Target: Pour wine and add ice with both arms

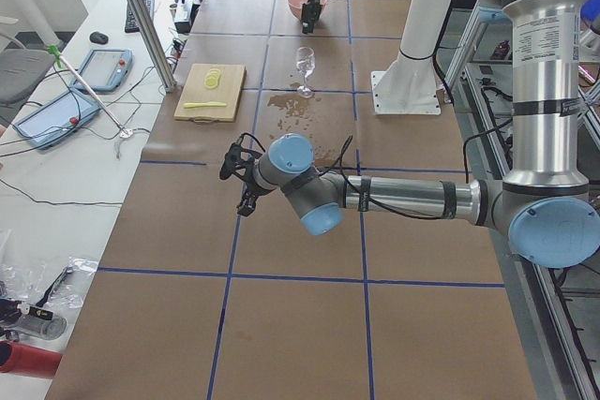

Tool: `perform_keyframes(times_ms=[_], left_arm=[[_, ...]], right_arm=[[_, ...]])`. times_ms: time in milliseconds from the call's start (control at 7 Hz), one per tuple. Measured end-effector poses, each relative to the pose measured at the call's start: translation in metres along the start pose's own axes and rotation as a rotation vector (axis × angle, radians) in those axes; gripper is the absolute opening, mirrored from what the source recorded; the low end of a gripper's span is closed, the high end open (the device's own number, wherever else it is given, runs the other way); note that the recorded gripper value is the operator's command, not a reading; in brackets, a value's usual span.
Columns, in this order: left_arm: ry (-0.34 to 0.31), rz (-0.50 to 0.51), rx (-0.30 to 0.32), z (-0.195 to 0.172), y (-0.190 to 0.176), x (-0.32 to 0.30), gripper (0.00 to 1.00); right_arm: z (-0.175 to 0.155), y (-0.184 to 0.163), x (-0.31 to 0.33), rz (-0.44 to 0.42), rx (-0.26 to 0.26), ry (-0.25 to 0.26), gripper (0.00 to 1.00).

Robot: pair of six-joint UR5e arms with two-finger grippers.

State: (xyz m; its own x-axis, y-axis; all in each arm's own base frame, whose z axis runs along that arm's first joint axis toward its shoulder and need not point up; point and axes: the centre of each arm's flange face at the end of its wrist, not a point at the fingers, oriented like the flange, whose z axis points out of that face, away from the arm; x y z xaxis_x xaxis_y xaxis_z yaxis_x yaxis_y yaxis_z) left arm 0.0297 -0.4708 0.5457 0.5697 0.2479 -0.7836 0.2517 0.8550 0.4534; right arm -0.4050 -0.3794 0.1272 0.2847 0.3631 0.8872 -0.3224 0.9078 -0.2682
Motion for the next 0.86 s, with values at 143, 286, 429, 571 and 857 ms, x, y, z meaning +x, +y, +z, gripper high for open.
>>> perform_keyframes(times_ms=[143, 286, 429, 571, 857], left_arm=[[-0.010, 0.063, -0.003, 0.002, 0.002, -0.005, 1.00], [-0.037, 0.146, -0.001, 0.005, 0.003, -0.014, 1.00], [-0.082, 0.221, 0.006, 0.007, 0.004, -0.025, 1.00], [-0.133, 0.284, 0.014, 0.006, 0.003, -0.040, 1.00], [-0.231, 0.360, 0.005, -0.012, 0.000, -0.081, 1.00]], right_arm=[[-0.004, -0.025, 0.028, -0.007, 0.011, 0.037, 0.58], [-0.008, -0.055, 0.063, -0.048, 0.027, 0.088, 0.58], [-0.015, -0.090, 0.103, -0.108, 0.035, 0.149, 0.59], [-0.029, -0.126, 0.145, -0.172, 0.035, 0.203, 0.61], [-0.078, -0.210, 0.227, -0.289, 0.031, 0.282, 1.00]])
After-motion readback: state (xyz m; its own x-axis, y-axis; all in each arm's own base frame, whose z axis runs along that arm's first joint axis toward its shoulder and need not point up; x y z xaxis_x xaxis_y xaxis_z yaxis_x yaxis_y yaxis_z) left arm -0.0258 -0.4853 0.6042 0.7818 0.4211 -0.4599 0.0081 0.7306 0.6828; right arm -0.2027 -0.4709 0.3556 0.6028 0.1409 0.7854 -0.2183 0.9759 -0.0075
